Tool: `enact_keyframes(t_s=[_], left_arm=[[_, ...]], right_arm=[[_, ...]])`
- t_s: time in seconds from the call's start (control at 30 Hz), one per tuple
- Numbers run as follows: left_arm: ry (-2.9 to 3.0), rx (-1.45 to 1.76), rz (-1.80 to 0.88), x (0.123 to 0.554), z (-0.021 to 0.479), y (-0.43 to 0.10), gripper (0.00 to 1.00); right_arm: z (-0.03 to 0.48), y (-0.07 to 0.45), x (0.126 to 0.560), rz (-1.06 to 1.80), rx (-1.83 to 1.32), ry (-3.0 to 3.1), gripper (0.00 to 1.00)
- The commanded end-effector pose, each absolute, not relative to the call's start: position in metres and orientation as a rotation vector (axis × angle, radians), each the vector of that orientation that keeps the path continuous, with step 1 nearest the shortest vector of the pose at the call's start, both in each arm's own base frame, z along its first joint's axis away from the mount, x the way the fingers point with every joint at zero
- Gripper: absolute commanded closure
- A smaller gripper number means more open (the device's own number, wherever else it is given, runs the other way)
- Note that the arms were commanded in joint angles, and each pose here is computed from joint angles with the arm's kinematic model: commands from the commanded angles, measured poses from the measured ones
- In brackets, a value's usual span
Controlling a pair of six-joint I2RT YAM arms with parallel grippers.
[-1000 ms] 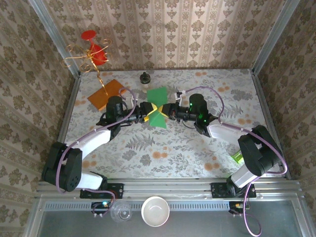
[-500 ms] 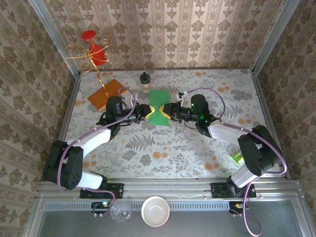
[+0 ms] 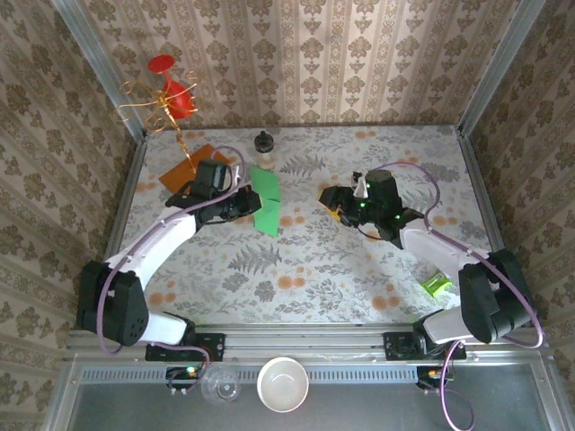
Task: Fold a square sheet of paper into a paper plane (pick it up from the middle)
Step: Turn over the paper at the center of the table.
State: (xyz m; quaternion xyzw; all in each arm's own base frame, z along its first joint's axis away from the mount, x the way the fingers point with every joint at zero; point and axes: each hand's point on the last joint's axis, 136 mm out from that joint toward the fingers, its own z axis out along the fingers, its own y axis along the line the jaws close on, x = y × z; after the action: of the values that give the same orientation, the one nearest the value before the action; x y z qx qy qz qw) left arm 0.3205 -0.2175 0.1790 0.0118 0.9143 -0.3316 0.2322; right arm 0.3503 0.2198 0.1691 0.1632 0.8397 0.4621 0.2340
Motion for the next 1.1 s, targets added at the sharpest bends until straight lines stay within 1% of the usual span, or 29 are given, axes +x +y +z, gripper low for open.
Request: enact_keyframes(t_s=[0.0,0.13,0.23,0.33,0.5,0.6,0.67,0.77,0.8,0.87,0.93,1.07], left_arm=[[2.638,0.265,-0.425,0.298,0.165,-0.182,0.93],[2.627,0.381,-0.099,0.302,0.167,-0.173,0.93],[2.609,0.41,0.149,0.308,0.165,-0.166,0.93],[2.587,0.442,0.302,0.313,0.16,-0.171,0.93],[2.554,0.462,0.462,0.319,0.14,-0.198,0.95],[2.6,0.417,0.425,0.32,0.117,-0.22,0.94],[2.626,0.391,0.385,0.32,0.103,-0.235,0.9],[2.713,0.341,0.223,0.313,0.084,-0.264,0.84],[2.746,0.324,0.123,0.309,0.079,-0.277,0.8],[2.788,0.276,-0.058,0.302,0.073,-0.296,0.7],[2.812,0.22,-0.233,0.297,0.072,-0.311,0.64],[2.793,0.07,-0.453,0.298,0.084,-0.313,0.53]], right_arm=[[0.17,0.2,0.347,1.103,0.448,2.338,0.45],[0.172,0.187,0.343,1.031,0.445,2.309,0.46],[0.172,0.174,0.34,0.984,0.469,2.291,0.46],[0.167,0.162,0.334,0.952,0.499,2.285,0.46],[0.155,0.143,0.324,0.907,0.553,2.283,0.46],[0.147,0.134,0.319,0.888,0.575,2.288,0.46],[0.142,0.131,0.315,0.873,0.58,2.302,0.46],[0.135,0.127,0.309,0.854,0.579,2.329,0.46],[0.133,0.127,0.307,0.853,0.573,2.337,0.45],[0.131,0.128,0.304,0.85,0.562,2.356,0.45],[0.13,0.129,0.303,0.853,0.545,2.37,0.45],[0.128,0.134,0.304,0.855,0.504,2.412,0.45]])
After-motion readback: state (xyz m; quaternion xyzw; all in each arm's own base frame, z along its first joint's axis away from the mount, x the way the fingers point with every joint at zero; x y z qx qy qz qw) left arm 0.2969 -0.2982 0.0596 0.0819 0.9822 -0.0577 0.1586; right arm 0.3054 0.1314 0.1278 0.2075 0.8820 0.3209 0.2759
